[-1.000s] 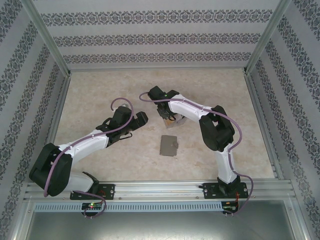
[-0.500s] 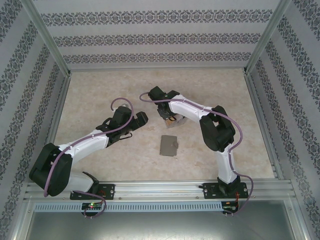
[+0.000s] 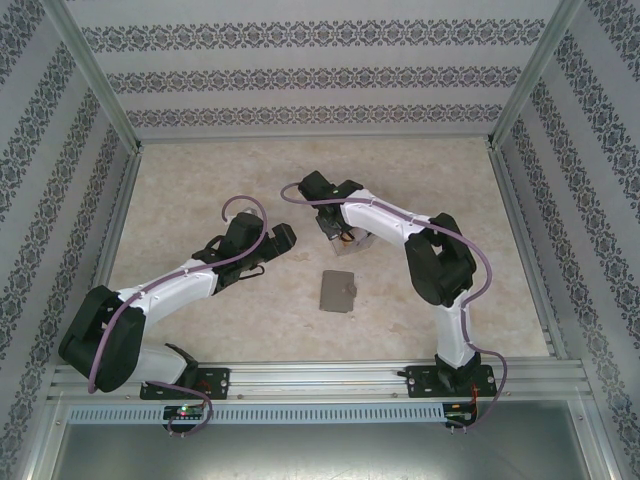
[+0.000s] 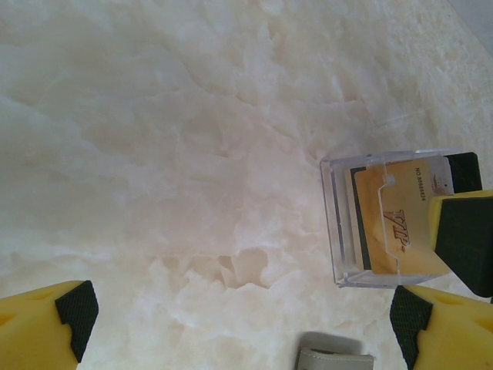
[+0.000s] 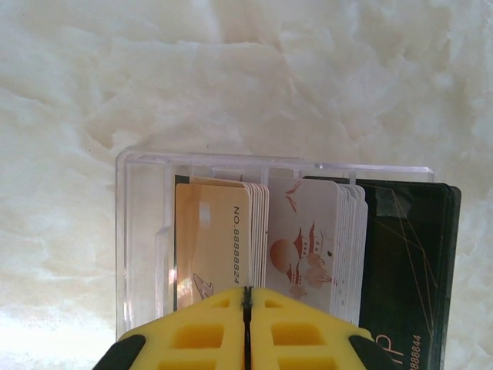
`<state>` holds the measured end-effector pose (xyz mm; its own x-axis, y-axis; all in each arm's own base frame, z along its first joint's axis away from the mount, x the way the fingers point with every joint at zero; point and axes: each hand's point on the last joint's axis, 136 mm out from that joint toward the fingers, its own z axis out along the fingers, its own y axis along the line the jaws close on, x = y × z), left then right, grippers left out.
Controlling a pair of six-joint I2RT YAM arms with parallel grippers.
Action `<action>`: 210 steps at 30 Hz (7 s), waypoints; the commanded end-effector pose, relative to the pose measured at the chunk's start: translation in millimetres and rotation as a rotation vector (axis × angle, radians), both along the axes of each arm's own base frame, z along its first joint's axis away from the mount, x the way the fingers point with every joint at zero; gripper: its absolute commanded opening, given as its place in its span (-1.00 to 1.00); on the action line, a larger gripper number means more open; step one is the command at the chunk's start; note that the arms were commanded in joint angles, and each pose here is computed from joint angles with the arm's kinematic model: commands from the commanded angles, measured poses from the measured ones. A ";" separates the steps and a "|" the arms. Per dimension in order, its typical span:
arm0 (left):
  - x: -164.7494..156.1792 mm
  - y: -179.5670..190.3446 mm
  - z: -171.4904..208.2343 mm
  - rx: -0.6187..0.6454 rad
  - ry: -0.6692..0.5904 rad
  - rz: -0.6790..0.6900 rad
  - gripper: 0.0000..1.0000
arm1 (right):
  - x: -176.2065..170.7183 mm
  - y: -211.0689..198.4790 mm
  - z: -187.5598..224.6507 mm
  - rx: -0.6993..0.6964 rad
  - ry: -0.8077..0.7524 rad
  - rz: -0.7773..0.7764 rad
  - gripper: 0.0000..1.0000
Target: Put the credit cards into the card holder
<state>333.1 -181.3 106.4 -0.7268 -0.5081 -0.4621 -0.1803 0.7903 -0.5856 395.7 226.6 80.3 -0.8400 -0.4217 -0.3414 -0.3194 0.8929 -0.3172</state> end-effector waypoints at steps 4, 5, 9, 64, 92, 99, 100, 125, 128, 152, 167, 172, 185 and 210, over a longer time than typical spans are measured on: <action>2.6 -3.8 2.5 -0.011 0.010 -0.002 0.99 | -3.4 -3.2 24.1 0.053 -0.024 -0.014 -0.97; 2.4 -4.9 2.8 -0.013 0.010 -0.007 0.99 | -4.6 -1.5 27.6 0.079 -0.024 -0.017 -0.98; 4.4 -13.0 9.7 -0.042 -0.013 -0.042 0.99 | -13.3 8.2 46.6 0.233 -0.012 -0.024 -0.99; 33.8 -153.2 134.4 -0.796 -0.106 -0.535 -1.00 | -58.6 -5.8 135.0 1.549 0.189 -0.260 -0.42; -8.1 -57.2 21.1 -0.061 0.202 -0.229 0.80 | -120.3 -28.0 33.3 0.910 0.051 -0.537 -0.96; -18.0 -62.6 14.2 -0.011 0.210 -0.257 0.80 | -131.0 -11.0 9.0 0.816 0.096 -0.473 -0.97; -19.0 -63.8 13.4 -0.008 0.211 -0.259 0.80 | -131.6 -10.0 7.0 0.809 0.100 -0.471 -0.97; -43.0 -113.2 -10.7 0.351 0.317 -0.460 0.84 | -161.0 -75.8 -34.1 0.759 0.115 -0.594 -0.94; -49.2 -124.1 -18.8 0.410 0.343 -0.493 0.86 | -163.4 -81.5 -38.5 0.763 0.113 -0.594 -0.95; -57.9 -165.1 -73.4 0.625 0.484 -0.549 0.99 | -170.0 -93.5 -61.1 0.793 0.137 -0.639 -0.94; -56.4 -143.2 -70.3 0.710 0.484 -0.498 1.00 | -173.7 -105.5 -69.8 0.726 0.138 -0.672 -0.95; -53.1 -134.8 -45.2 0.722 0.435 -0.473 0.96 | -173.8 -109.4 -72.1 0.702 0.134 -0.680 -0.96; -64.9 -111.5 -26.8 0.704 0.407 -0.427 0.16 | -169.3 -107.8 -71.4 0.693 0.138 -0.677 -0.97; -47.4 -112.6 -44.1 0.091 0.279 -0.407 -1.00 | -147.4 -35.2 32.1 0.981 0.084 -0.278 -0.96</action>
